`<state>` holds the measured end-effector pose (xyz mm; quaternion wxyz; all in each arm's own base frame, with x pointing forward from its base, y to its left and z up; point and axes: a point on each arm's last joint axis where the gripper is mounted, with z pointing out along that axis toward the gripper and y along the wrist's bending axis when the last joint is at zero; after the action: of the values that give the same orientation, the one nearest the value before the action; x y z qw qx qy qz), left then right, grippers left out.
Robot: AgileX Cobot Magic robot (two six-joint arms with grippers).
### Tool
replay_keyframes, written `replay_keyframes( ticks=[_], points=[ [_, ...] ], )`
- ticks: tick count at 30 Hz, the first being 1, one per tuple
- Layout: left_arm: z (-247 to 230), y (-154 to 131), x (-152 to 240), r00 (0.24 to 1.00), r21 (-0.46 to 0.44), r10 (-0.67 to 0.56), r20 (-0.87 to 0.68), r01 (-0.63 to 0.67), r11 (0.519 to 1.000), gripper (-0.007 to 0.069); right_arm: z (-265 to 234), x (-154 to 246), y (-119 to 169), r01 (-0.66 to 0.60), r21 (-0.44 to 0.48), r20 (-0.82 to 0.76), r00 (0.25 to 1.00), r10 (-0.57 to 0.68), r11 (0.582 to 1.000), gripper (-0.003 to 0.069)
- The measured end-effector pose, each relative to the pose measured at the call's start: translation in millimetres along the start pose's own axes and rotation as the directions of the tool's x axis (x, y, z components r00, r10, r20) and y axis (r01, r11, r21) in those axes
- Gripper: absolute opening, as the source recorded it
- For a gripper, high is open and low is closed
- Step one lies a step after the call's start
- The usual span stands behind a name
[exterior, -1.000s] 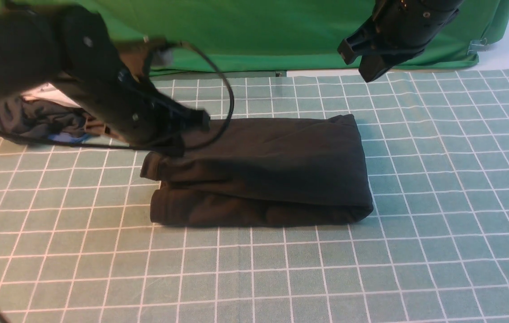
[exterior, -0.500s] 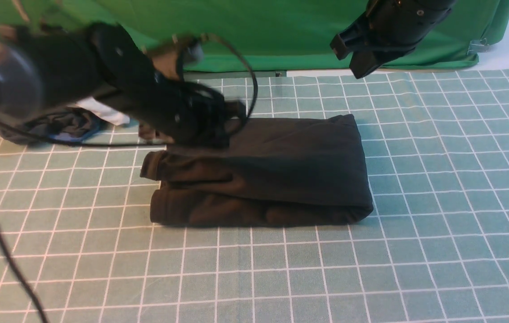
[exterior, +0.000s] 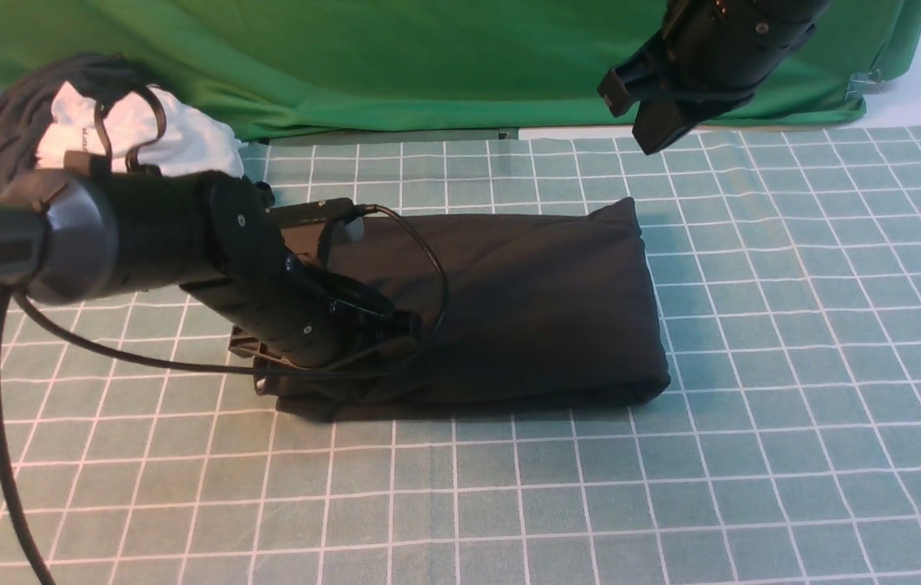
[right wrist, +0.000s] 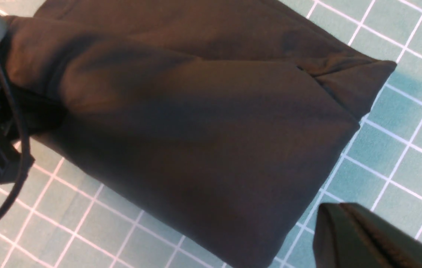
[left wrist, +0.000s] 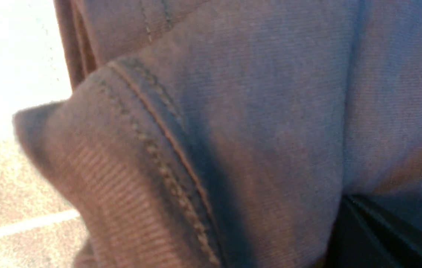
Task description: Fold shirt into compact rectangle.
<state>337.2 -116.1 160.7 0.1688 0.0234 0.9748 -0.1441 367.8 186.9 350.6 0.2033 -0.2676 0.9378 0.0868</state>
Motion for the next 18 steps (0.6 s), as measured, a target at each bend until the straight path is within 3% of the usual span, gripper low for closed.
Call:
replay_keyframes(
  ticks=[8,12,18],
  points=[
    [-24,-6,-3,0.999,0.019,0.028,0.045,-0.029,0.999,0.0013,3,2,2,-0.008,-0.02,-0.013,1.0,0.008,1.0,-0.0003],
    [-72,-12,-10,0.981,0.01,0.084,0.177,-0.088,0.996,0.0013,6,3,3,0.006,-0.039,-0.021,1.0,-0.007,0.999,-0.0003],
    [-75,4,-13,0.984,-0.023,0.05,0.17,-0.047,0.999,0.0013,28,19,3,-0.001,-0.049,-0.112,0.994,-0.004,0.999,-0.0003]
  ],
)
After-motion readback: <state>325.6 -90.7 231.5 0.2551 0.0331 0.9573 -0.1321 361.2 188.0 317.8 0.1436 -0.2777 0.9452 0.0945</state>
